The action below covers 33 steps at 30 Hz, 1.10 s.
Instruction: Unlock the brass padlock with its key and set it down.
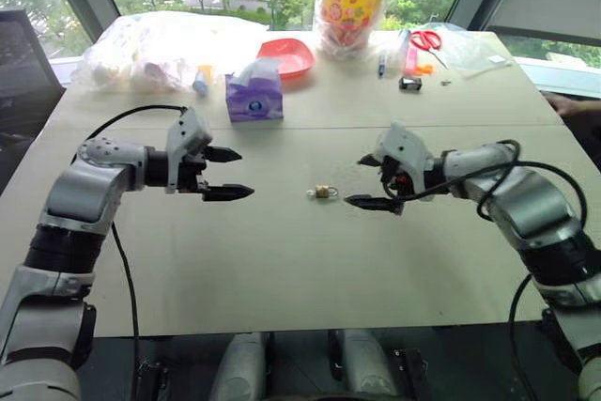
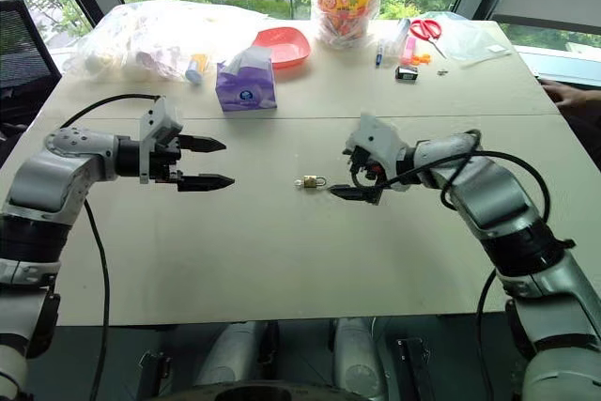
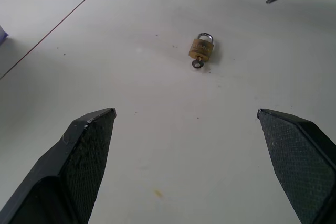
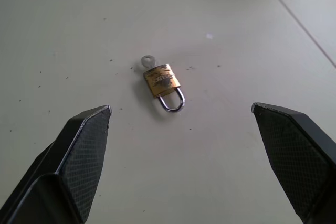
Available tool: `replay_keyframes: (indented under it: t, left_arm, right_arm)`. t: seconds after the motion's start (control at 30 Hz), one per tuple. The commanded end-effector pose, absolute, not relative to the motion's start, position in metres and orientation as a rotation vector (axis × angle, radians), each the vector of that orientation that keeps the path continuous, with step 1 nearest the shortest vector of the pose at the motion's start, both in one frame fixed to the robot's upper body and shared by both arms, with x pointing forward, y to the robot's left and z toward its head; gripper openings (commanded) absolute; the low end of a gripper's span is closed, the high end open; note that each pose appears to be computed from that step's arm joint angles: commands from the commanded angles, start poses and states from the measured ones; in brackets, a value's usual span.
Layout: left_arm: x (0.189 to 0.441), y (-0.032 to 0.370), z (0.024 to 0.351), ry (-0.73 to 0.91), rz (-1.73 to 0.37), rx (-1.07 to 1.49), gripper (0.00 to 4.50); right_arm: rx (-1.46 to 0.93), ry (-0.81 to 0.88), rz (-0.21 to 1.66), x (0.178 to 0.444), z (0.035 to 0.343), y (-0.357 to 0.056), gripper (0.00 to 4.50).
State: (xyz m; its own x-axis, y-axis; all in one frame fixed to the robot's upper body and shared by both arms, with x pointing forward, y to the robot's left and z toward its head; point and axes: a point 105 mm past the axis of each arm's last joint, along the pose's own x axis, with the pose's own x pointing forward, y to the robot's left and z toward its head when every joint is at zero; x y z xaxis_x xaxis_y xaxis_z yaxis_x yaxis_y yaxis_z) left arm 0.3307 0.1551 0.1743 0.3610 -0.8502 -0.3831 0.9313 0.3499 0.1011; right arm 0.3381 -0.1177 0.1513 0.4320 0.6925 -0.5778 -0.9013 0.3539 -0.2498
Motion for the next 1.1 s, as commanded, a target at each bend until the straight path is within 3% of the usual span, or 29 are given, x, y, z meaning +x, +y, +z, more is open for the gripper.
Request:
replay_keyframes:
  t: [0.03,0.2,0.57,0.67,0.87,0.97,1.1]
  left_arm:
    - [0.321,0.145,0.186,0.216,-1.187,0.32,4.5]
    - [0.312,0.142,0.178,0.216,-1.159,0.269,4.5]
    - [0.308,0.141,0.166,0.218,-1.109,0.241,4.5]
    - [0.309,0.142,0.163,0.224,-1.099,0.244,4.5]
    - [0.311,0.145,0.159,0.231,-1.087,0.241,4.5]
    - [0.319,0.146,0.162,0.212,-1.075,0.18,4.5]
    - [0.339,0.138,0.172,0.168,-1.086,0.008,4.5]
  right_arm:
    - [-0.667,0.442,1.13,0.351,0.142,-0.11,4.47]
    - [-0.7,0.439,1.164,0.37,0.137,-0.098,4.47]
    - [-0.74,0.479,1.221,0.381,0.12,-0.081,4.47]
    - [-0.74,0.484,1.225,0.382,0.112,-0.078,3.66]
    - [-0.785,0.465,1.225,0.381,0.106,-0.074,0.72]
    - [-0.916,0.357,1.169,0.384,0.119,-0.079,0.71]
    - [-1.137,-0.029,1.012,0.382,0.171,-0.085,0.71]
